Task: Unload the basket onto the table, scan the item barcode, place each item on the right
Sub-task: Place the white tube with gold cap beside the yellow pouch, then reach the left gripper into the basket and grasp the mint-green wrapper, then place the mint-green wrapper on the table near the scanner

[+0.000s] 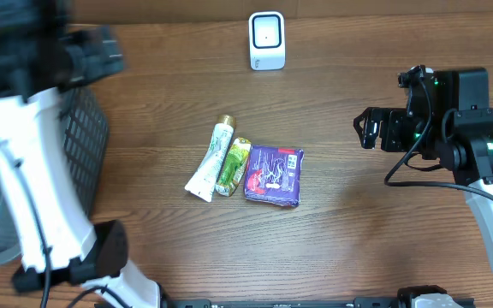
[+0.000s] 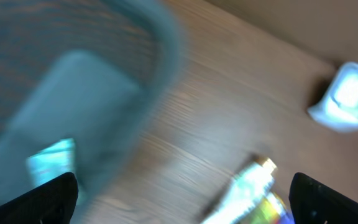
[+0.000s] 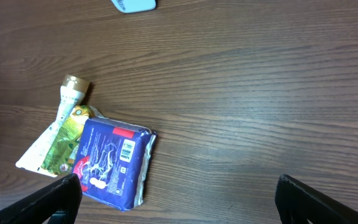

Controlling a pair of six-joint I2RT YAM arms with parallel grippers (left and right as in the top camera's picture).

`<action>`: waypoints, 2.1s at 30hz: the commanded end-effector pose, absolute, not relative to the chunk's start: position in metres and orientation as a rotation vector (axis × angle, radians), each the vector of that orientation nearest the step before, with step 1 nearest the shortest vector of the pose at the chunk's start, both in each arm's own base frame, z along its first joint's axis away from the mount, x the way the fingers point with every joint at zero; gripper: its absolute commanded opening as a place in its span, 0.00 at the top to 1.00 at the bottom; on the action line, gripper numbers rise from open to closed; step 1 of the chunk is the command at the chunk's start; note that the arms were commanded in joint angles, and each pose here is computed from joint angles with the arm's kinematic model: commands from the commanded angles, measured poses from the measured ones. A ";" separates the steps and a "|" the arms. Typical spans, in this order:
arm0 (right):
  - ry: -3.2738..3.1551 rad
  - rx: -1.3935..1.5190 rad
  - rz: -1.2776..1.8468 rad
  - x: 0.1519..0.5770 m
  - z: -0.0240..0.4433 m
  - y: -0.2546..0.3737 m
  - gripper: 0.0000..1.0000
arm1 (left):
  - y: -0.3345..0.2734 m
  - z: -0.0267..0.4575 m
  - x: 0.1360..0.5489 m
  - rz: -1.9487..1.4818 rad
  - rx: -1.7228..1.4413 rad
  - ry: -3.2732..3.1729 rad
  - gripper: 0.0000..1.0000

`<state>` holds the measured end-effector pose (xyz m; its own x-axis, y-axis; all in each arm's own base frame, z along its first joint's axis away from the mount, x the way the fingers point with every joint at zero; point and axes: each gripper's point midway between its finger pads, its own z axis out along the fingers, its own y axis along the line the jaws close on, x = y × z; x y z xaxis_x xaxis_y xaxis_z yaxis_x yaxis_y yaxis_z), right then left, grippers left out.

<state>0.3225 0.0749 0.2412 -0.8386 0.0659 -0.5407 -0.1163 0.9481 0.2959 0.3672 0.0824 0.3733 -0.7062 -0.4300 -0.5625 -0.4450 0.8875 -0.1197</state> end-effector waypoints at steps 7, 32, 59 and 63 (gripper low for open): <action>2.514 -0.041 0.422 0.325 0.247 0.075 0.00 | 0.245 0.319 0.274 0.185 -1.358 2.379 0.00; 2.513 -0.041 0.422 0.326 0.247 0.075 0.00 | 0.255 0.048 0.231 0.124 -1.535 2.679 0.04; 2.524 -0.039 0.422 0.323 0.246 0.075 0.00 | 0.281 0.153 0.296 0.007 -1.313 2.516 0.96; 2.524 -0.039 0.422 0.323 0.246 0.075 0.00 | 0.284 0.248 0.320 0.060 -1.159 2.407 0.96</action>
